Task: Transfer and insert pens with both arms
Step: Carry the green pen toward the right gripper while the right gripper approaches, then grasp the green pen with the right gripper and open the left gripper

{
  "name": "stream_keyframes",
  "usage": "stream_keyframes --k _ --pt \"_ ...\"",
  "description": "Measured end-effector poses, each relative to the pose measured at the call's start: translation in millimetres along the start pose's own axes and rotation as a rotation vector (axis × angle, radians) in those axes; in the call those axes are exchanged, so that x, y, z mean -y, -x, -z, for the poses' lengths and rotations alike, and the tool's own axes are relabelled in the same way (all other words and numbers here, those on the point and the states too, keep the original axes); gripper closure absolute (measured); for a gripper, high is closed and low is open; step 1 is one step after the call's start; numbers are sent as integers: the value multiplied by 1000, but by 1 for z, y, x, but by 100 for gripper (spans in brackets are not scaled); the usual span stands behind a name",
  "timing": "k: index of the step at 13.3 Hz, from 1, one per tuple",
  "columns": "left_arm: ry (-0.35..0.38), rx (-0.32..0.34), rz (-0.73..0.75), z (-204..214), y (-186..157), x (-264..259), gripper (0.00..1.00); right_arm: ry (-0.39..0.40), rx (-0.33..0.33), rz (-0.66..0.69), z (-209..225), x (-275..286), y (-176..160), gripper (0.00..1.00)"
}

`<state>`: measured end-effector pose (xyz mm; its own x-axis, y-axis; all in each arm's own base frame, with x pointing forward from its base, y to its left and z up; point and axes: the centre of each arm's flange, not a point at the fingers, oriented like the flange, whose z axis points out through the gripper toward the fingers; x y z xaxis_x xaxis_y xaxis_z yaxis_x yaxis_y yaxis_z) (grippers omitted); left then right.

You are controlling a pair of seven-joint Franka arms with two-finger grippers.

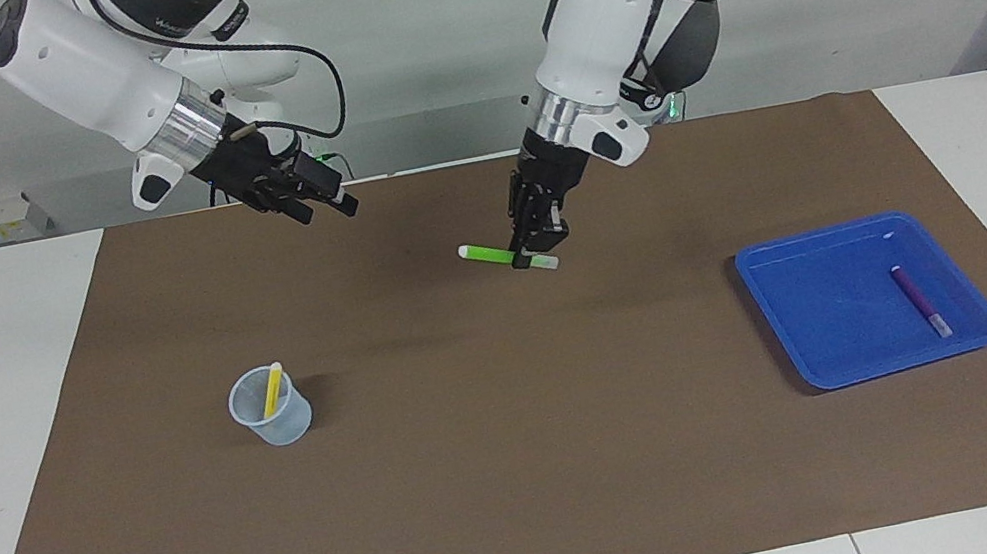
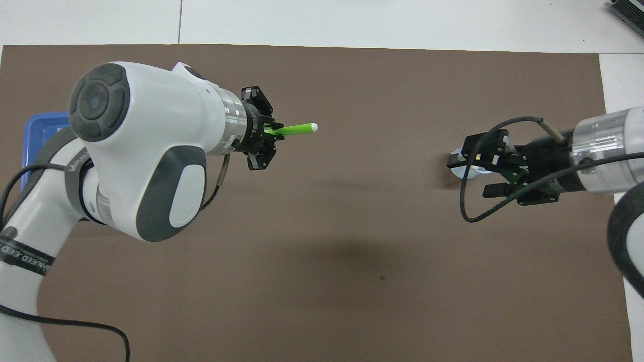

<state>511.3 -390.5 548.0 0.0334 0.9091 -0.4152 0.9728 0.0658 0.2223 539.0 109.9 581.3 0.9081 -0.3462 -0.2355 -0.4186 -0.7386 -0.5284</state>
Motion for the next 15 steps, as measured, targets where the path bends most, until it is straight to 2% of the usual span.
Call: stream_keyframes --k 3,8,12,15 --pt "0 21 -5 -8 24 27 82 -21 21 58 -6 -6 -10 5" --pt "51 89 -19 -12 51 48 82 -46 52 109 -23 -3 -13 9" --pt "79 129 -41 -14 66 61 82 -43 38 117 -50 11 -4 12" --pt "81 132 -43 -15 67 63 82 -43 37 111 -50 9 -5 19"
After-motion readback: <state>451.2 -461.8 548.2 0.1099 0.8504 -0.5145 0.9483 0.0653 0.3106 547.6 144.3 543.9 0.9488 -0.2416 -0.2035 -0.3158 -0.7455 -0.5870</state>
